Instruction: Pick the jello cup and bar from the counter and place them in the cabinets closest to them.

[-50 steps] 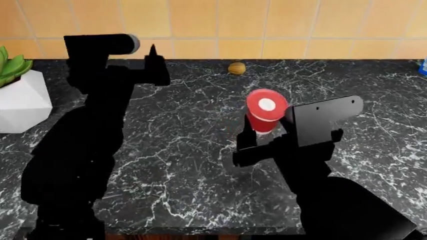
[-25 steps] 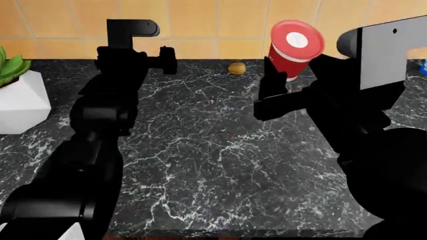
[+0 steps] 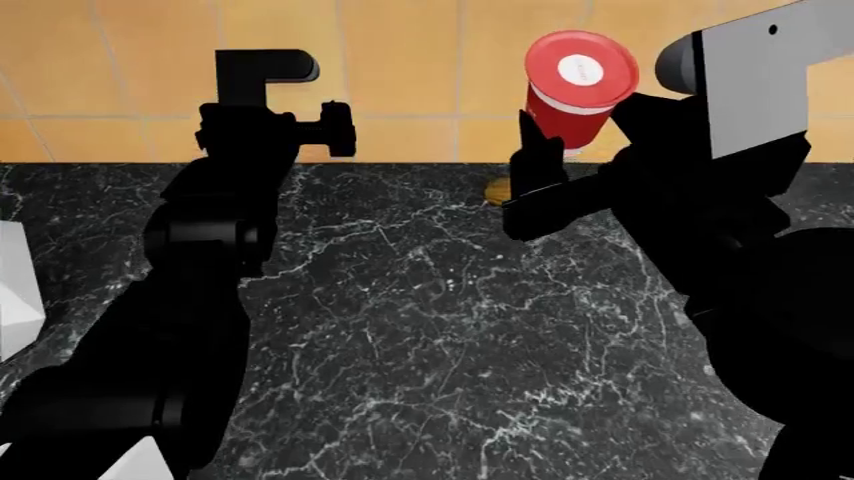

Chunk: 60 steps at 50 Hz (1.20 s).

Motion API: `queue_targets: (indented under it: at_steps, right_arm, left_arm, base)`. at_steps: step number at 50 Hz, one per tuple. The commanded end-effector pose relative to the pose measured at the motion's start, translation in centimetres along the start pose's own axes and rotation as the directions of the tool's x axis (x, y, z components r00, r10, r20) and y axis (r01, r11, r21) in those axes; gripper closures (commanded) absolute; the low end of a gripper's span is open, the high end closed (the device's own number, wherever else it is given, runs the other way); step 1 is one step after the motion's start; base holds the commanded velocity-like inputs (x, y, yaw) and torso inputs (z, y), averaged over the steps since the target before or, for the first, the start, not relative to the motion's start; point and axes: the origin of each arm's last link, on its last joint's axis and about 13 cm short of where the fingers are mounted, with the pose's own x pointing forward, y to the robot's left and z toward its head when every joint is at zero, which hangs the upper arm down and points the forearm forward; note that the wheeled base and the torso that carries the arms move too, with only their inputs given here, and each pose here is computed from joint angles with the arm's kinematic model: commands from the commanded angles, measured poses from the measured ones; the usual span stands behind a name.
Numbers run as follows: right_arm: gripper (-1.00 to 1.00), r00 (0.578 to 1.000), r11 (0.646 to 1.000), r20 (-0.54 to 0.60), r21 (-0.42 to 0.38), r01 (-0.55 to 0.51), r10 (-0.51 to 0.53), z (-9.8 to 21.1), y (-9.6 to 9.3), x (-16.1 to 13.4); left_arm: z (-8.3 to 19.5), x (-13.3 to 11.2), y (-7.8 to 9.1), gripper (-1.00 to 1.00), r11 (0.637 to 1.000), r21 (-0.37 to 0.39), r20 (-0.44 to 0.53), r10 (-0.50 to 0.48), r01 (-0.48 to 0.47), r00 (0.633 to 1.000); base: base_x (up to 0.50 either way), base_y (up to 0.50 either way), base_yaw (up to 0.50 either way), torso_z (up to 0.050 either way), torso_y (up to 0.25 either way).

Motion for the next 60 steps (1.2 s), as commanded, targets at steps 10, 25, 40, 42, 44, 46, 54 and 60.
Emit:
queue_targets:
  at_steps: [10, 25, 40, 42, 44, 46, 54, 60]
  right_arm:
    - [1.0, 0.999, 0.999, 0.034, 0.032, 0.002, -0.003, 0.3, -0.1, -0.4]
    - [1.0, 0.969, 0.987, 0.187, 0.039, 0.154, -0.159, 0.8, 1.4, -3.9]
    - [1.0, 0.823, 0.929, 0.437, 0.102, 0.355, -0.363, 2.4, 2.3, -8.4]
    - [1.0, 0.811, 0.926, 0.453, 0.113, 0.359, -0.37, 2.9, 2.2, -8.6]
    - [1.0, 0.802, 0.926, 0.468, 0.124, 0.357, -0.372, 3.3, 2.1, -8.8]
    - [1.0, 0.792, 0.924, 0.48, 0.132, 0.359, -0.377, 3.7, 2.0, -9.1]
    - [1.0, 0.76, 0.921, 0.526, 0.149, 0.36, -0.382, 5.7, 1.8, -10.2]
    - [1.0, 0.752, 0.926, 0.544, 0.168, 0.337, -0.372, 6.9, 2.2, -10.6]
  left_arm:
    - [-0.1, 0.0, -0.1, -1.0, 1.0, 0.012, 0.0, 0.003, -0.003, 1.0]
    - [-0.1, 0.0, -0.1, -1.0, 1.0, 0.014, 0.006, 0.007, -0.007, 1.0]
    - [-0.1, 0.0, -0.1, -1.0, 0.999, 0.045, 0.004, 0.015, -0.015, 1.0]
    - [-0.2, 0.0, -0.1, -1.0, 0.999, 0.044, 0.004, 0.015, -0.015, 1.0]
    - [-0.2, 0.0, -0.1, -1.0, 0.999, 0.042, 0.002, 0.016, -0.016, 1.0]
    - [-0.1, 0.0, -0.1, -1.0, 0.999, 0.042, 0.001, 0.017, -0.017, 1.0]
    - [-0.2, 0.0, -0.1, -1.0, 0.999, 0.042, -0.003, 0.02, -0.02, 1.0]
    - [-0.2, 0.0, -0.1, -1.0, 0.999, 0.046, -0.004, 0.025, -0.025, 1.0]
  base:
    - [0.5, 0.0, 0.0, 0.0, 0.001]
    - [0.14, 0.0, 0.0, 0.0, 0.0]
    - [0.0, 0.0, 0.0, 0.0, 0.001]
    - [0.0, 0.0, 0.0, 0.0, 0.0]
    - [0.0, 0.0, 0.0, 0.0, 0.0]
    - [0.0, 0.0, 0.0, 0.0, 0.0]
    - [0.0, 0.0, 0.0, 0.0, 0.0]
    - [0.0, 0.0, 0.0, 0.0, 0.0]
